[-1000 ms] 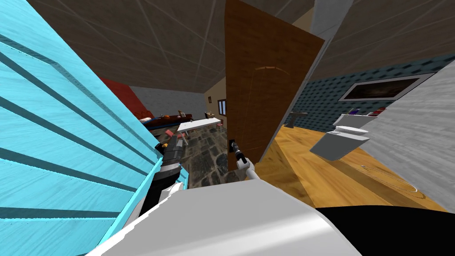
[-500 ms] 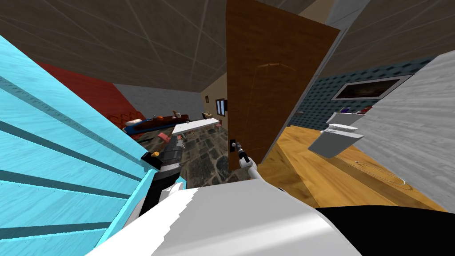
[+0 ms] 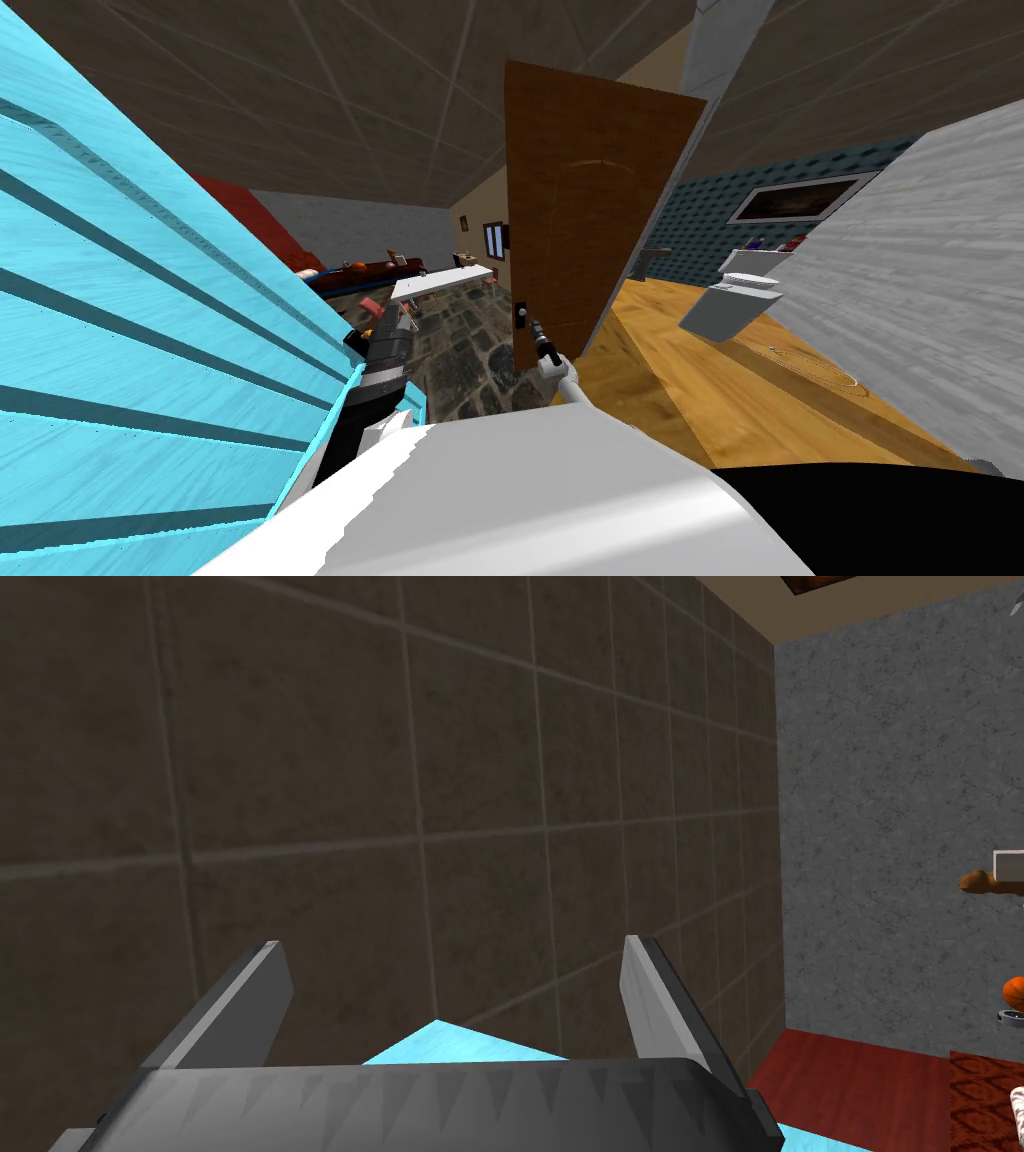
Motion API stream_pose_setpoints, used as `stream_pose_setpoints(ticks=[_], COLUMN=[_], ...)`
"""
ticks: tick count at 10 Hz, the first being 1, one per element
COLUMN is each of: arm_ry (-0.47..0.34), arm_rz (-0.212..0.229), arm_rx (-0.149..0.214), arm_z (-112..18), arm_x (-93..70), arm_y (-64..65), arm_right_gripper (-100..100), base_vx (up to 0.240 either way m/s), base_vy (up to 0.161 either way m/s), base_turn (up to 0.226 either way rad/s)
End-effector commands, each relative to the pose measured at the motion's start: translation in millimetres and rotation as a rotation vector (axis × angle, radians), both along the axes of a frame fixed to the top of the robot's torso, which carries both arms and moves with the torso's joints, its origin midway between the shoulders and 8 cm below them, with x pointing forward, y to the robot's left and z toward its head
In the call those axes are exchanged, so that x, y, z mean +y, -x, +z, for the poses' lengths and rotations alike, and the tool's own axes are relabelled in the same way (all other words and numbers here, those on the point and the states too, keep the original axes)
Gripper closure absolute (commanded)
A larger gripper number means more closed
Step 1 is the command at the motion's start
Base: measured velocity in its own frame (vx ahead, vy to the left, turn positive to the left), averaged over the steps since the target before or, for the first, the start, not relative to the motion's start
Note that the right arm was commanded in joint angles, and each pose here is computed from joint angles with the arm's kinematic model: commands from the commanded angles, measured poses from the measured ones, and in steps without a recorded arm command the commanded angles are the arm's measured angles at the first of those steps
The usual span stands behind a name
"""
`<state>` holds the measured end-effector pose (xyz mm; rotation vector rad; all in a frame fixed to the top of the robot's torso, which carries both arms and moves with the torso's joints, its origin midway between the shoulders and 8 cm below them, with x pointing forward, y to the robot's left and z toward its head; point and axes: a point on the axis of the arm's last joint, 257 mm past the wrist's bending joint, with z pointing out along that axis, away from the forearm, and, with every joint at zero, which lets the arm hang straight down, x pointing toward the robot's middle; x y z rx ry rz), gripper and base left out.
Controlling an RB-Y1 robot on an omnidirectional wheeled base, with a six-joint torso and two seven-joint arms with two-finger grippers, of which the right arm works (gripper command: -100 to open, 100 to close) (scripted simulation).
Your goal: Push the door open
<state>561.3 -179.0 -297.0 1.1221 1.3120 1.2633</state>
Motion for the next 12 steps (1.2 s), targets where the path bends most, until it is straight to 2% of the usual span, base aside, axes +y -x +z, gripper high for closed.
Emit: stream_pose_setpoints(ticks=[1, 2, 4, 8, 12], arm_ry=[-0.023, -0.037, -0.019, -0.012, -0.024], arm_rz=[0.001, 0.002, -0.004, -0.013, -0.019], arm_rx=[0.002, 0.003, -0.001, -0.008, -0.014], arm_z=[0.4, 0.7, 0.0, 0.3, 0.8], arm_x=[6.5, 11.2, 2.2, -4.4, -2.4], arm_y=[1.7, 2.5, 2.2, 1.5, 1.4], arm_right_gripper=[-100, -100, -100, -100, -100], base_vx=[-0.272, -0.284, -0.016, 0.209, 0.213], base_vy=[0.052, 0.035, 0.015, 0.025, 0.024], base_turn=[-0.057, -0.053, 0.009, 0.022, 0.02])
